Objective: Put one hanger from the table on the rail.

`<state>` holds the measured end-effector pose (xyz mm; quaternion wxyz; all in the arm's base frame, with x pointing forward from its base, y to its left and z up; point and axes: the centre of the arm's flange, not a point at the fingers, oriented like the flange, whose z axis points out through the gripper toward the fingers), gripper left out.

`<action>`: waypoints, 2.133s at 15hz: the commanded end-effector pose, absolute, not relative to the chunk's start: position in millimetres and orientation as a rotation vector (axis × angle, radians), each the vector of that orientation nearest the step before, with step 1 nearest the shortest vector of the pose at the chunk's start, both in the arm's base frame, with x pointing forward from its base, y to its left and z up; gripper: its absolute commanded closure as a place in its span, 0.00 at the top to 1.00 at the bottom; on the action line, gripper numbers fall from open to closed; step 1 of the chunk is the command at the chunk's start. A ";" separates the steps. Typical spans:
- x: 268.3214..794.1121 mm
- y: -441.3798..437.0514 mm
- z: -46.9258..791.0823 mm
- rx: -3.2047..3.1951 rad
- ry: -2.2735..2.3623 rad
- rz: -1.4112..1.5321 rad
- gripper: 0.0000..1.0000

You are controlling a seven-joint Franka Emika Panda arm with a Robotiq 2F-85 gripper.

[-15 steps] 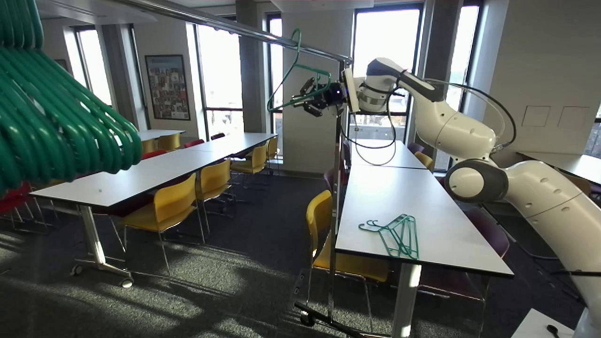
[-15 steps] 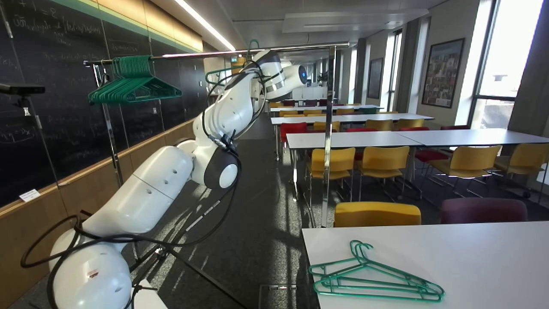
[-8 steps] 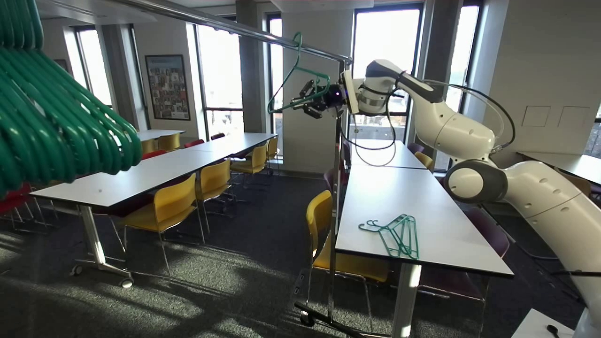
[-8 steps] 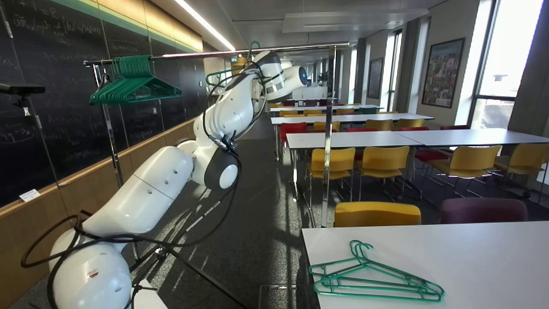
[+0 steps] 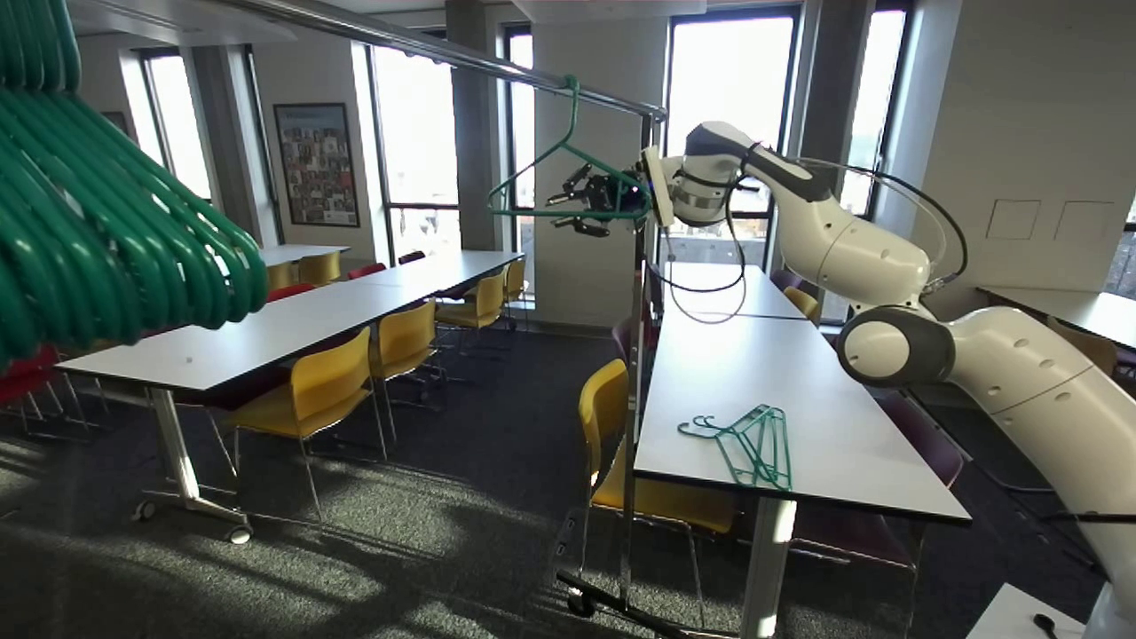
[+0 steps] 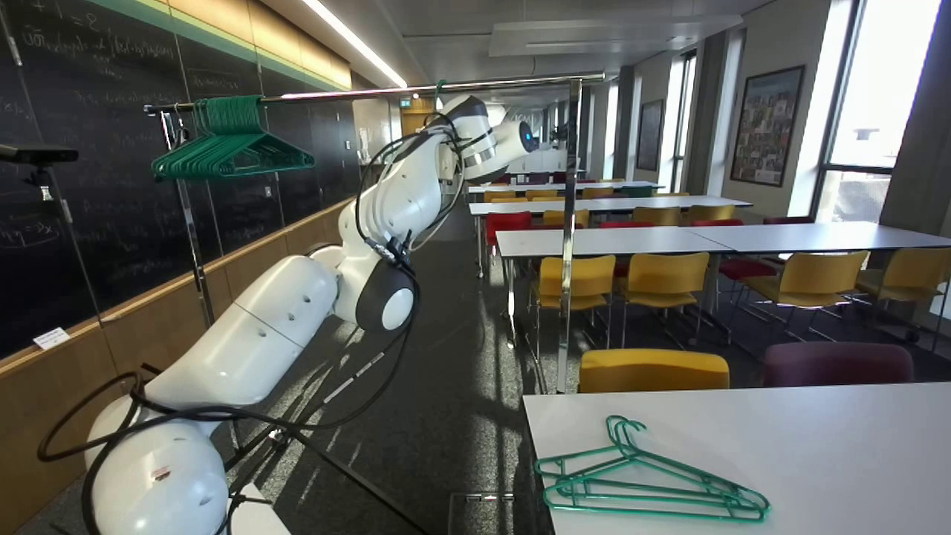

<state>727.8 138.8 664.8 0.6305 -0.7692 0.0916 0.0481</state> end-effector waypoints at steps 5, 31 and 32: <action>721.4 131.8 714.9 -1.712 -0.087 -0.090 0.96; 734.3 42.8 665.0 -1.909 0.171 -0.333 1.00; 736.9 37.2 668.2 -1.878 0.204 -0.395 1.00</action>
